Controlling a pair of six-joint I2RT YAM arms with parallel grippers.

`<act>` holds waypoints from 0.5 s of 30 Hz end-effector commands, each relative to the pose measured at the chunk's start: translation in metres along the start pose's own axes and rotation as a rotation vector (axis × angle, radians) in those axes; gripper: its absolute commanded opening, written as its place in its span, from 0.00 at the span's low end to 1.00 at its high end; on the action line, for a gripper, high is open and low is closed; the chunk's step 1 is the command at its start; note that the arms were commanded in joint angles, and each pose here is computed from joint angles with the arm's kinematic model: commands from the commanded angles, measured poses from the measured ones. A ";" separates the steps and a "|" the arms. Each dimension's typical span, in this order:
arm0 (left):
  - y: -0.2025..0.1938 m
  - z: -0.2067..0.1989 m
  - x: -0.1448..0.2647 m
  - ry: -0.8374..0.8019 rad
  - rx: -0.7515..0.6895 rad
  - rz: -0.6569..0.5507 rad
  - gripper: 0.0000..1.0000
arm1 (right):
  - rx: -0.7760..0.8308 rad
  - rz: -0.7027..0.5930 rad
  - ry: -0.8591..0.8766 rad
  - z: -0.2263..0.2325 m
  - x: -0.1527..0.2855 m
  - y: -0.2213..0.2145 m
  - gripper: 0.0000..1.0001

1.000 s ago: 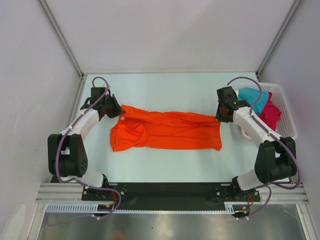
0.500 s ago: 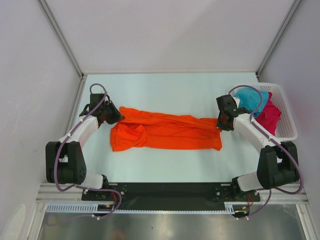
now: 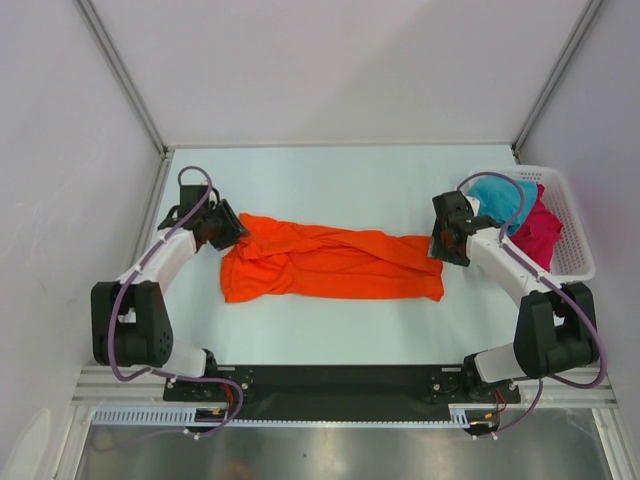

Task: Fold and stack the t-shirts

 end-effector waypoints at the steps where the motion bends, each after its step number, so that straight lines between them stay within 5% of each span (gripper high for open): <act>1: 0.040 -0.016 -0.001 -0.034 0.001 -0.083 0.45 | -0.011 -0.049 0.003 0.005 0.008 0.019 0.56; 15: 0.065 -0.026 -0.055 -0.049 0.010 -0.005 0.46 | -0.004 -0.062 -0.019 0.009 0.008 0.041 0.57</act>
Point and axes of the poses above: each gripper's point midway between its finger pads, its own x axis back along the fingers, its own z axis along the line the jaws close on, y = z × x, the point moved 3 cm from there along x, back along the fingers, and after that the axes turned 6 degrees about -x, right-handed, at the moved point
